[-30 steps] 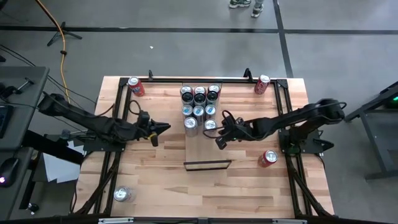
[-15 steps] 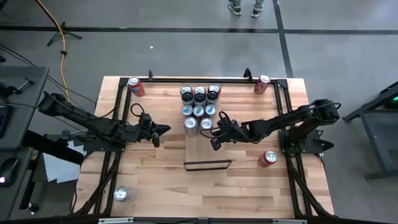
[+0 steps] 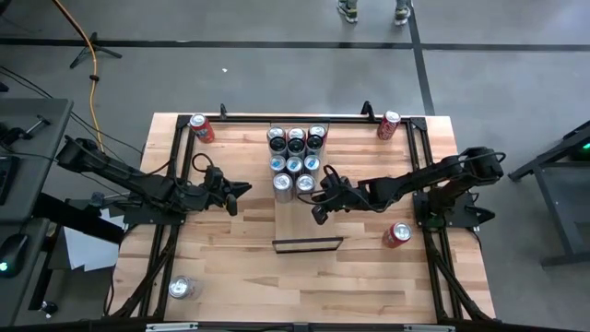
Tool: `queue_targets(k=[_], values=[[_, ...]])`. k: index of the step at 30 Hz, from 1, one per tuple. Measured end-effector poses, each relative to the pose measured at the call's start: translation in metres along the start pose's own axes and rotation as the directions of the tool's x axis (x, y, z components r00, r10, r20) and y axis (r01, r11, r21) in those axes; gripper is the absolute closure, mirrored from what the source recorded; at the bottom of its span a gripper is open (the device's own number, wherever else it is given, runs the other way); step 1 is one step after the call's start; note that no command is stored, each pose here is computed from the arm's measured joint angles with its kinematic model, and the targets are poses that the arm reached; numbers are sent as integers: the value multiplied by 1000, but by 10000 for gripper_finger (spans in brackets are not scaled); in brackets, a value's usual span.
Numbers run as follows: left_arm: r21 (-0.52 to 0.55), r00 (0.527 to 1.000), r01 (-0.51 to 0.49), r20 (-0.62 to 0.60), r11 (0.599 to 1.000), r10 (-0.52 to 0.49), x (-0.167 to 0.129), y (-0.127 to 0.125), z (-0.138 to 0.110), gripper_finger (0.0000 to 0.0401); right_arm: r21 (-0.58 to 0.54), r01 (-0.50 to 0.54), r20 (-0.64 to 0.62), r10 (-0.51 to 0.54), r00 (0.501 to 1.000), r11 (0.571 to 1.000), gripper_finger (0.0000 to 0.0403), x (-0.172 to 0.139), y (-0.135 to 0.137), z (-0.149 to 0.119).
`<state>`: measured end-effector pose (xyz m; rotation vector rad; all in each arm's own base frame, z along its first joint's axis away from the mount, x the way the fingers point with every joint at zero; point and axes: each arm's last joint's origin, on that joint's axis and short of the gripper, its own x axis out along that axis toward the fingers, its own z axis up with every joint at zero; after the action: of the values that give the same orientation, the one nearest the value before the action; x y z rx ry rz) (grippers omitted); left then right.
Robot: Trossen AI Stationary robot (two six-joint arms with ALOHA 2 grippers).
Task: Place canned beverage on shelf
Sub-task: Put the silver soda can on the shelf aligned with the other silver soda can
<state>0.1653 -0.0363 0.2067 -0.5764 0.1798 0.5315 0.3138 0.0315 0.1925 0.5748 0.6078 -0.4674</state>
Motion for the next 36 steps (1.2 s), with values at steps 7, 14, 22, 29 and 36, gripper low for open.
queue_targets(k=[7,14,22,29,36], values=[[-18,1000,-15,-21,1000,15,11,-4,-10,401,-64,-20,-26,19,999,998,403,0,0,-1],[18,1000,-3,-10,1000,3,36,-15,-30,401,-72,-18,-30,16,999,997,403,0,0,-1],[-11,999,-34,-15,999,34,66,-9,-43,401,-72,-14,-26,12,1000,997,403,0,0,-1],[-46,999,-18,-31,999,16,82,-2,-43,401,-72,3,-11,-3,1000,997,403,0,-1,0],[-33,999,-12,-52,999,10,85,1,-42,401,-72,6,-7,-6,1000,997,403,0,-1,0]])
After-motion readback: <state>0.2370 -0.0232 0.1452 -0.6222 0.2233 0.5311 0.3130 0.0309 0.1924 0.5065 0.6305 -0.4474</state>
